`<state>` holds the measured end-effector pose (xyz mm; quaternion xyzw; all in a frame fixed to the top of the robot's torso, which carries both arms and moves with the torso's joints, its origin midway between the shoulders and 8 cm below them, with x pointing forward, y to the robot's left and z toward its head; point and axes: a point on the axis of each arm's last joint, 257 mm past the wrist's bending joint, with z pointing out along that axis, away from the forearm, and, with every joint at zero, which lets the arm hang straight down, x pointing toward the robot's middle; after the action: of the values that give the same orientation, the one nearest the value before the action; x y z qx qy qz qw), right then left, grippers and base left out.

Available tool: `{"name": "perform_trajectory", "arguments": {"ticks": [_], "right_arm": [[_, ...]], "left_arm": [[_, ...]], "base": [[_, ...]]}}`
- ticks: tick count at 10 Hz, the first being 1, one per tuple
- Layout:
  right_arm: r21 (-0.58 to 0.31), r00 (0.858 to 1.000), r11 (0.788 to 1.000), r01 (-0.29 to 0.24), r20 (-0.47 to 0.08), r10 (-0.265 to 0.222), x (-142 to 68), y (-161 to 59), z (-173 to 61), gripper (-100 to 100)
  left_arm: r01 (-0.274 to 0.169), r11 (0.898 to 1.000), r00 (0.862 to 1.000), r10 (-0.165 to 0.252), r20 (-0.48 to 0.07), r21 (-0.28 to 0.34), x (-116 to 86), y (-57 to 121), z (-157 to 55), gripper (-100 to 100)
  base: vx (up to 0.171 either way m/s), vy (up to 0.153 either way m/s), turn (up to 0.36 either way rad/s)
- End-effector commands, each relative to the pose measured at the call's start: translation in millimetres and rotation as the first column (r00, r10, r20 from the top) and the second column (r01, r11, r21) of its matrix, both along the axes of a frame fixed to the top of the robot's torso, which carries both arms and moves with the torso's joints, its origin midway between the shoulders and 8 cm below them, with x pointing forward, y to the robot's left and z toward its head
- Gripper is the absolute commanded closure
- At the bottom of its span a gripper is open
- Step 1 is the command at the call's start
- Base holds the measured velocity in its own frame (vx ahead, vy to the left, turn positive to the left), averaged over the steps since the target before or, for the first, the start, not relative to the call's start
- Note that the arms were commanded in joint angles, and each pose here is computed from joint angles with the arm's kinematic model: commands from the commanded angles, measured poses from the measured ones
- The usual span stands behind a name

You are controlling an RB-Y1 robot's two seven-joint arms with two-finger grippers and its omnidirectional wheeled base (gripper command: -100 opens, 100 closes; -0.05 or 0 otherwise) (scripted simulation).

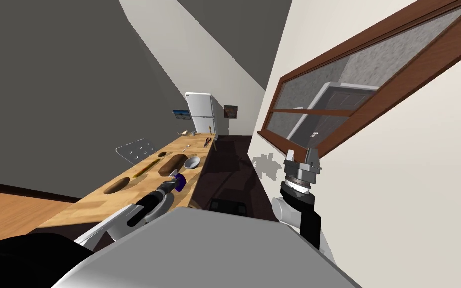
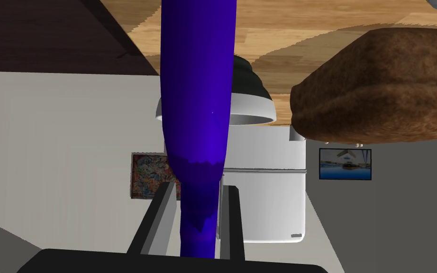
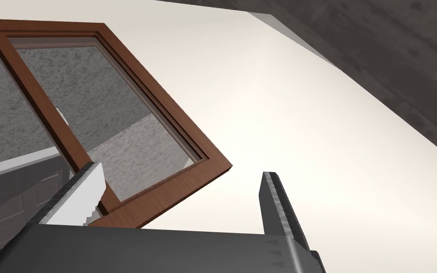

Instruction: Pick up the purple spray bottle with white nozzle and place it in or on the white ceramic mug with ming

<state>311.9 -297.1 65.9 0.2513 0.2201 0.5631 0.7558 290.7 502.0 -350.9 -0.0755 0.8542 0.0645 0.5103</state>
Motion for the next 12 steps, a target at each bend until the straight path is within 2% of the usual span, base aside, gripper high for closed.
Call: {"name": "perform_trajectory", "arguments": {"ticks": [1, 5, 8, 9, 12], "right_arm": [[0.0, 1.0, 1.0, 0.0, 0.0, 0.0, 0, 0, 0, 0], [0.0, 1.0, 1.0, 0.0, 0.0, 0.0, 0, 0, 0, 0], [0.0, 1.0, 1.0, 0.0, 0.0, 0.0, 0, 0, 0, 0], [0.0, 1.0, 1.0, 0.0, 0.0, 0.0, 0, 0, 0, 0], [0.0, 1.0, 1.0, 0.0, 0.0, 0.0, 0, 0, 0, 0]], "left_arm": [[-0.029, 1.0, 1.0, 0.028, 0.01, 0.012, 3, 10.8, 11, 100], [-0.106, 0.993, 0.993, 0.104, 0.054, 0.044, 11, 43.1, 44, 100], [-0.149, 0.987, 0.986, 0.143, 0.091, 0.063, 16, 61.4, 70, 100], [-0.168, 0.983, 0.981, 0.159, 0.113, 0.074, 19, 69.5, 85, 100], [-0.179, 0.981, 0.974, 0.165, 0.156, 0.081, 27, 77.6, 115, 100]], "base": [[-0.121, -0.01, -0.071], [-0.172, -0.022, -0.166], [-0.177, -0.064, -0.135], [-0.173, -0.076, -0.162], [-0.168, -0.07, -0.126]]}}
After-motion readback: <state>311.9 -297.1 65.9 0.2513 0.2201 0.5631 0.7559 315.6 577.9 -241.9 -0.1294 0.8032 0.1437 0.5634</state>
